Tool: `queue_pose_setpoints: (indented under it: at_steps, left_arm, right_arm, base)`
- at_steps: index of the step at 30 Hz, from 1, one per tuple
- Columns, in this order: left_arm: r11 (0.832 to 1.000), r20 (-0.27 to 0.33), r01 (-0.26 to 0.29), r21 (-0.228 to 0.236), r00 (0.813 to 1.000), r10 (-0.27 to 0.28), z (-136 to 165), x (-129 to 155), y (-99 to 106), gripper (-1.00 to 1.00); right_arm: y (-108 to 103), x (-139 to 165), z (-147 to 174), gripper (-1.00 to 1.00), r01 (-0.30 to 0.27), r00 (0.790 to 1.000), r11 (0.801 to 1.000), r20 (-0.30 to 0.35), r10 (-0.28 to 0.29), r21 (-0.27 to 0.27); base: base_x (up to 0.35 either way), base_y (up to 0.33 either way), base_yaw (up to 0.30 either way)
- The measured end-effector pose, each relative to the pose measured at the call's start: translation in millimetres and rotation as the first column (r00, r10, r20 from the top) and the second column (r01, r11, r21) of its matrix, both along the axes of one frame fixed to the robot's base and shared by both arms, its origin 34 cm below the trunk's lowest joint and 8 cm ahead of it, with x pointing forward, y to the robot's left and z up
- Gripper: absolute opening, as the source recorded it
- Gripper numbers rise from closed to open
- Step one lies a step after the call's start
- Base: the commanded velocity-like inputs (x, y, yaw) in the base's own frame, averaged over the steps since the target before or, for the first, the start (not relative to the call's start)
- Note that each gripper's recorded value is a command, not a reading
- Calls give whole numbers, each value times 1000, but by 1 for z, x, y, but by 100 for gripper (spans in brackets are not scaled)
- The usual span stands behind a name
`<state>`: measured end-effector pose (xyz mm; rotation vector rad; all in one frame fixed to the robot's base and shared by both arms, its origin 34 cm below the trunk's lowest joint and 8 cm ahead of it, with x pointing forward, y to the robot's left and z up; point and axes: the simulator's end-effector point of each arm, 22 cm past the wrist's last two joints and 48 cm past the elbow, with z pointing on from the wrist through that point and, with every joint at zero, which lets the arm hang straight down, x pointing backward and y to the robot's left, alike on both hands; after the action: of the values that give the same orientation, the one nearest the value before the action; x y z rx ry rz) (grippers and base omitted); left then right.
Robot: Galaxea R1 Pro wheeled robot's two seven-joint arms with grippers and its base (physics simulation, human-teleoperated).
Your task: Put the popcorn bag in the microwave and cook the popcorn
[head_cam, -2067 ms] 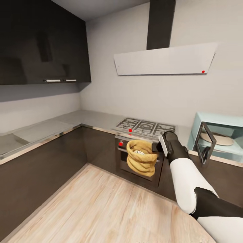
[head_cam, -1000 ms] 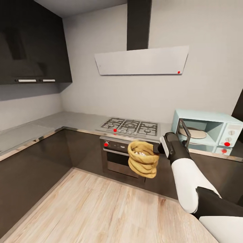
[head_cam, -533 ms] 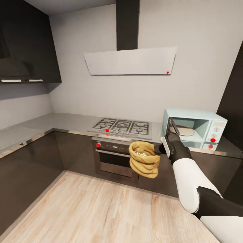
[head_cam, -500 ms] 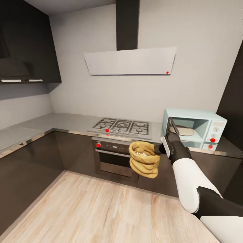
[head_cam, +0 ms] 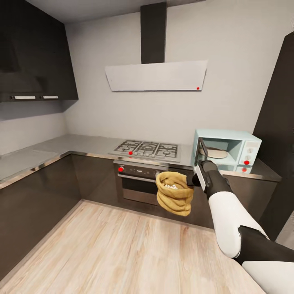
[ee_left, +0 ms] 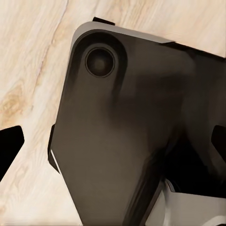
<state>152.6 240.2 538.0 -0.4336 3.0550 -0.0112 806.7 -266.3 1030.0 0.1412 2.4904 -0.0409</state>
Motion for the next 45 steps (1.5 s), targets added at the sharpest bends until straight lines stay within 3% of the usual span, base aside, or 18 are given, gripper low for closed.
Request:
queue_pose_setpoints:
  at_steps: [7,12,25,45]
  left_arm:
    - [1000,1,1,1,1000,-1,0,0,1,100]
    - [1000,1,1,2,1000,-1,0,0,1,100]
    - [1000,2,-3,3,1000,3,0,0,2,100]
    - [1000,2,-12,3,1000,12,0,0,3,100]
  right_arm:
    - [-1,-4,-11,-100,-2,1000,1000,-29,2,-9]
    - [-15,-5,-11,-100,14,999,1000,-29,-15,-19]
    - [-45,-7,-9,-100,50,998,998,-28,-51,-36]
    - [-47,-7,-9,-100,53,998,998,-26,-54,-37]
  base:
    - [-345,0,-111]
    - [-267,0,-243]
    - [-5,0,-245]
    - [0,0,-221]
